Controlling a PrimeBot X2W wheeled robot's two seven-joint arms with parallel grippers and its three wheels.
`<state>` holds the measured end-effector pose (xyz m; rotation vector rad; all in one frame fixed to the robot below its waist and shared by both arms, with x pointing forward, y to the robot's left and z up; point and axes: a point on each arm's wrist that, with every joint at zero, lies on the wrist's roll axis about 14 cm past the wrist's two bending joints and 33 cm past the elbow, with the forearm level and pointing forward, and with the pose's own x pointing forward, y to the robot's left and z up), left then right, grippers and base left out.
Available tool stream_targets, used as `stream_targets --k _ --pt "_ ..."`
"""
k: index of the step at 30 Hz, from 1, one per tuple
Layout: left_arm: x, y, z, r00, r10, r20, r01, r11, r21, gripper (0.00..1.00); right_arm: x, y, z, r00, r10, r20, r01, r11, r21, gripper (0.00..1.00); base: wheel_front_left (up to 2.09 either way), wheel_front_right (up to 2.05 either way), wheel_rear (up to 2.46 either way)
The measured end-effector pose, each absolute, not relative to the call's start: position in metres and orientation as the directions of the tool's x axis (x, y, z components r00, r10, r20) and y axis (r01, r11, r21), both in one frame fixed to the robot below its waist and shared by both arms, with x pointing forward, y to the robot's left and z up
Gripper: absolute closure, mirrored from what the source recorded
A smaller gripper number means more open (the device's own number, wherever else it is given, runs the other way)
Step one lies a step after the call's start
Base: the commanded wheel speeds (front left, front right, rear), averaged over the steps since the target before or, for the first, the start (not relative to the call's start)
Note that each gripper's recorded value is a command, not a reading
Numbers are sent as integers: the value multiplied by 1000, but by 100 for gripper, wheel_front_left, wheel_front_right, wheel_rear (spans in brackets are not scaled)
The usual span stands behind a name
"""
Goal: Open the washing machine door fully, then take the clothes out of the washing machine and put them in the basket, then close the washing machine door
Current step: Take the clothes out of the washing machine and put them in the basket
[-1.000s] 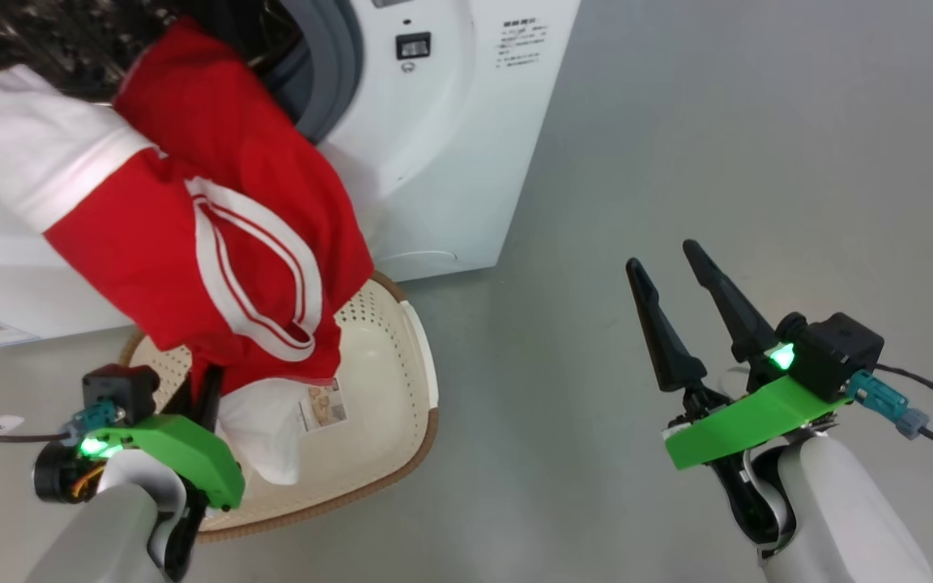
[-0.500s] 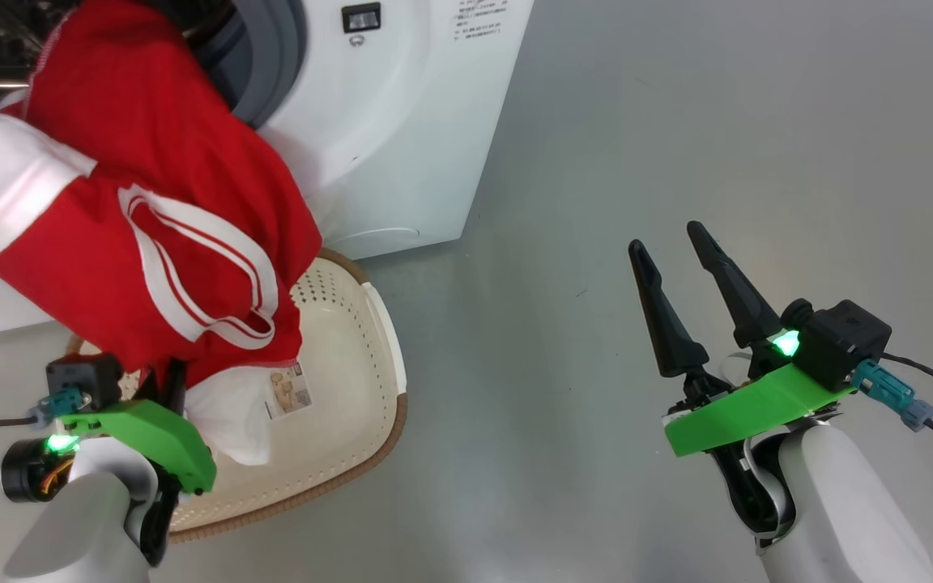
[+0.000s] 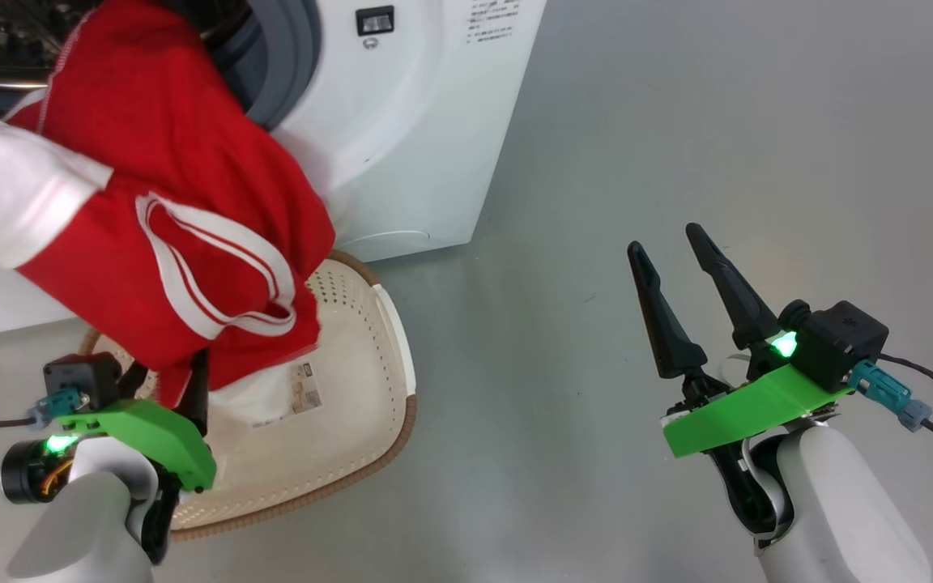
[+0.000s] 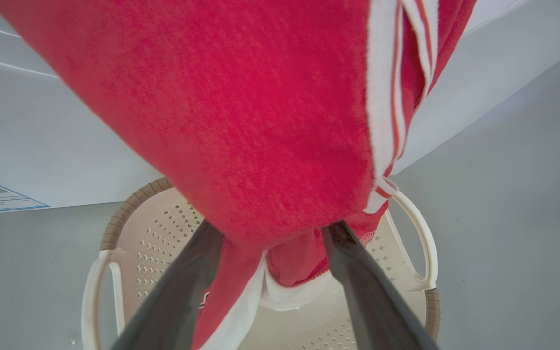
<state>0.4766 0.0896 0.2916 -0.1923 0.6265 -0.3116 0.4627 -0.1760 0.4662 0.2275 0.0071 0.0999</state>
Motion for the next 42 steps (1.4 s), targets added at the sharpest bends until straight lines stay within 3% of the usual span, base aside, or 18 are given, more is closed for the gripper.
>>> stream_targets --k 16,42 --pt "472 95 320 816 -346 -463 232 930 -286 0 465 -165 478 991 130 36 -135 963 232 0 0 0 0" --pt "476 132 402 951 -256 -172 215 950 -226 0 468 -163 488 988 141 67 -153 962 224 0 0 0 0"
